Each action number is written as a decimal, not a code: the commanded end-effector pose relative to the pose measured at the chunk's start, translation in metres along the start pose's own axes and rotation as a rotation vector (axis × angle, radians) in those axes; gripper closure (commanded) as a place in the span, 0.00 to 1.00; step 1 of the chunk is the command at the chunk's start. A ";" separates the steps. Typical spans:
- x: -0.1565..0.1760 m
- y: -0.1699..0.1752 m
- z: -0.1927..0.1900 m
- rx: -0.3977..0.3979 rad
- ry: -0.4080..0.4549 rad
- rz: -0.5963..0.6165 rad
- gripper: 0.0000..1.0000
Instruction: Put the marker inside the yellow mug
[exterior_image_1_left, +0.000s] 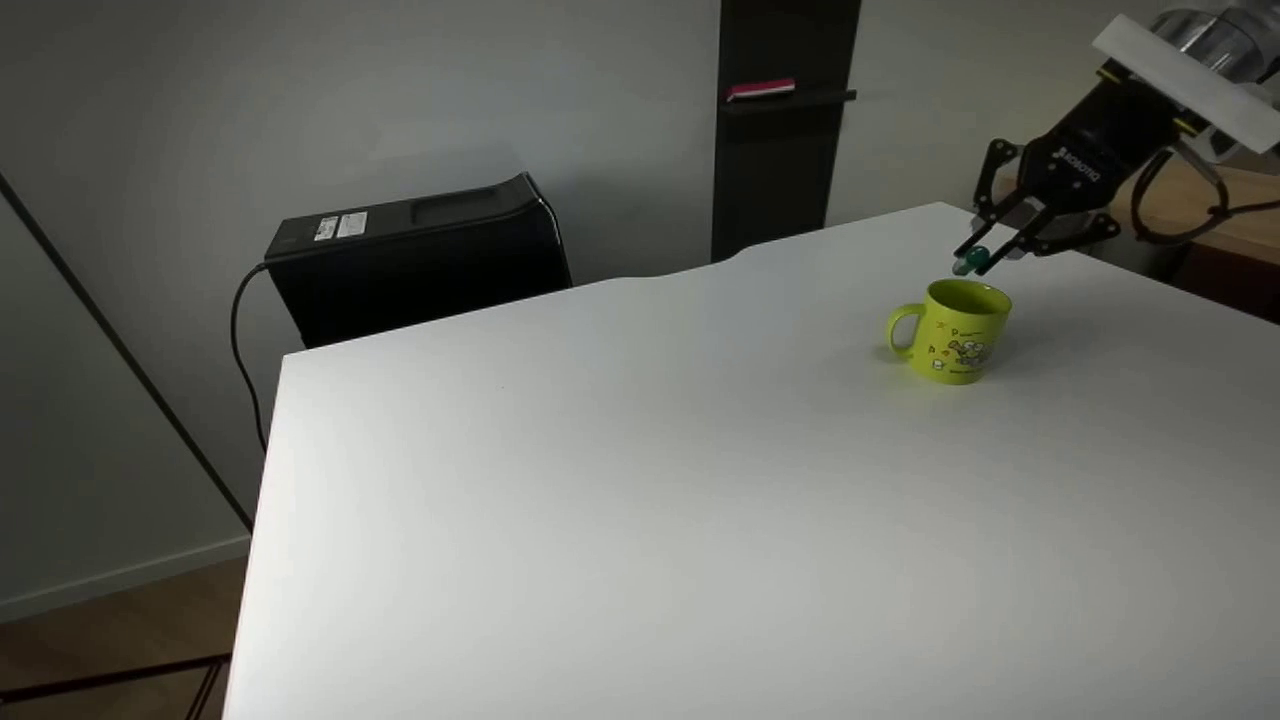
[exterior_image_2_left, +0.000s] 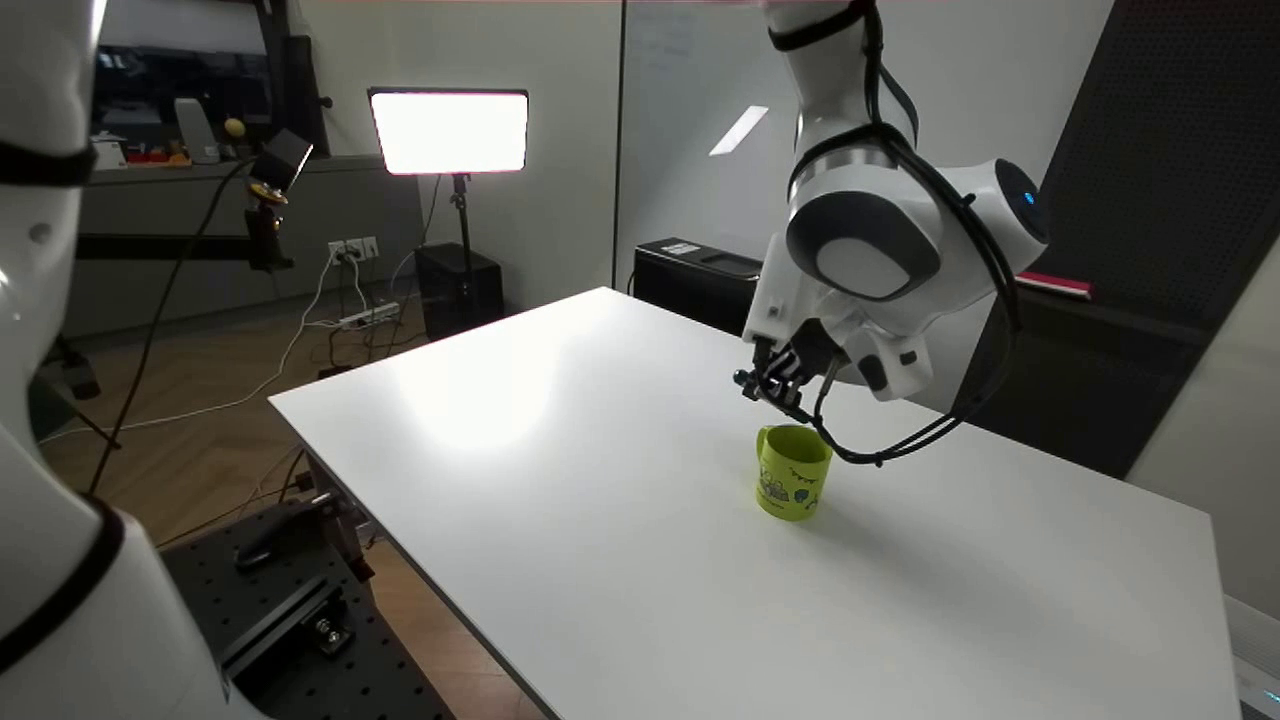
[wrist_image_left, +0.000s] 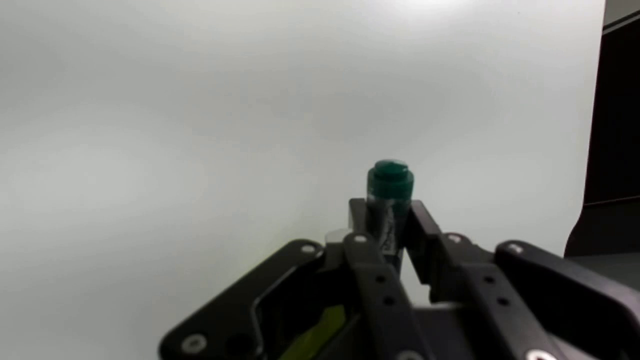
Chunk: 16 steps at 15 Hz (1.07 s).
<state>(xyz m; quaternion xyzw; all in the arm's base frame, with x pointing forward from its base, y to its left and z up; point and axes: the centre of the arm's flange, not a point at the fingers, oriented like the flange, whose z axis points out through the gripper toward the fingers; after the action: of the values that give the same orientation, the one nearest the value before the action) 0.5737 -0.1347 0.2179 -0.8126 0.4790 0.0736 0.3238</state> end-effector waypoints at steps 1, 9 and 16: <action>0.016 -0.003 0.003 0.059 -0.051 0.030 0.94; 0.035 0.018 0.003 0.077 -0.077 0.107 0.94; 0.041 0.029 0.004 0.086 -0.093 0.137 0.94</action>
<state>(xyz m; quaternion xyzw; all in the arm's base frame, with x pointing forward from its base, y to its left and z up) 0.5628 -0.1674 0.1848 -0.7670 0.5182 0.1096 0.3622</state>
